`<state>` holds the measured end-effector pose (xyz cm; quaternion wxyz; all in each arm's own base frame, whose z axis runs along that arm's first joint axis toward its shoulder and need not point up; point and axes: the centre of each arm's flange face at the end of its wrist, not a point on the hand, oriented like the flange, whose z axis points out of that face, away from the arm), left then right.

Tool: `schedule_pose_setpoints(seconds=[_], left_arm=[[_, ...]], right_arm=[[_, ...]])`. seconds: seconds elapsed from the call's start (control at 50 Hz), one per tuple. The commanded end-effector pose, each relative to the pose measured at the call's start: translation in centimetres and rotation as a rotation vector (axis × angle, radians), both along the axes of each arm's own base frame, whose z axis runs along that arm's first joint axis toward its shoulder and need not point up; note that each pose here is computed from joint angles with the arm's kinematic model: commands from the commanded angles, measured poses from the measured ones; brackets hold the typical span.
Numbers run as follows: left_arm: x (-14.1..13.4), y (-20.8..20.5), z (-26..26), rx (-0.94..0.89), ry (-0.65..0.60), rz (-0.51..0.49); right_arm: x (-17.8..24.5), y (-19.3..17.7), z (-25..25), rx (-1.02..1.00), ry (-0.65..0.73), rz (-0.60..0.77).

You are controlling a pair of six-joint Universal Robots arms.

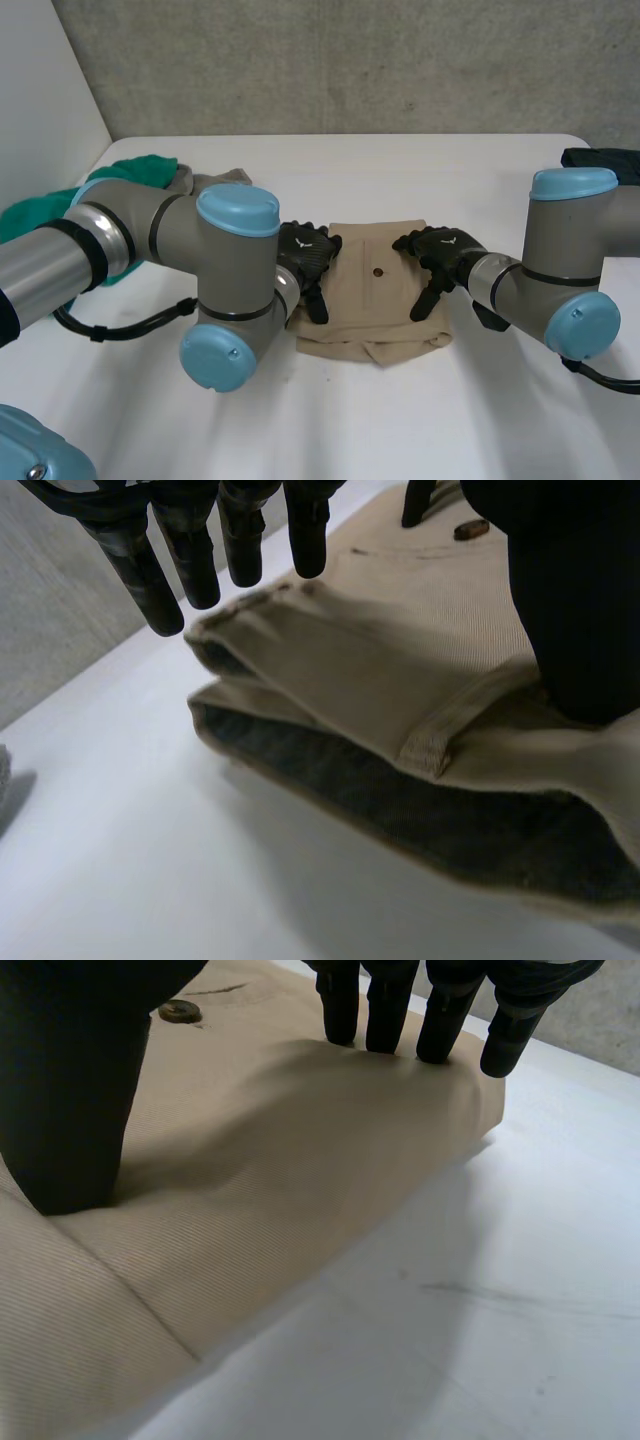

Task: Fold the laundry.

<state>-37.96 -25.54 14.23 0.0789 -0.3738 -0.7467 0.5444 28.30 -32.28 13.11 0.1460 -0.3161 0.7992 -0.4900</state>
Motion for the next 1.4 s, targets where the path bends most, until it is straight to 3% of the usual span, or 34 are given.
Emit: schedule_pose_setpoints(seconds=[0.02,0.24,0.32,0.42,0.5,0.86,1.4], left_arm=[[-0.2,0.4,1.1,-0.013,0.012,-0.014],[0.3,1.6,11.4,-0.204,0.232,-0.064],[1.4,2.8,14.4,-0.220,0.301,-0.161],[2.5,4.6,15.1,-0.147,0.351,-0.341],[2.8,5.6,15.0,-0.100,0.375,-0.410],[3.4,5.6,13.3,-0.041,0.361,-0.386],[3.5,5.7,13.1,-0.034,0.360,-0.383]], right_arm=[[0.2,0.6,2.1,-0.083,0.039,0.033],[-1.0,3.1,7.5,-0.341,-0.042,0.022],[-1.7,5.9,8.5,-0.441,-0.067,0.039],[-2.3,8.6,4.1,-0.461,0.009,0.082],[-1.6,10.3,2.5,-0.478,0.050,0.141],[0.6,9.0,-2.7,-0.440,0.093,0.202],[2.6,5.8,-2.0,-0.518,0.053,0.196]])
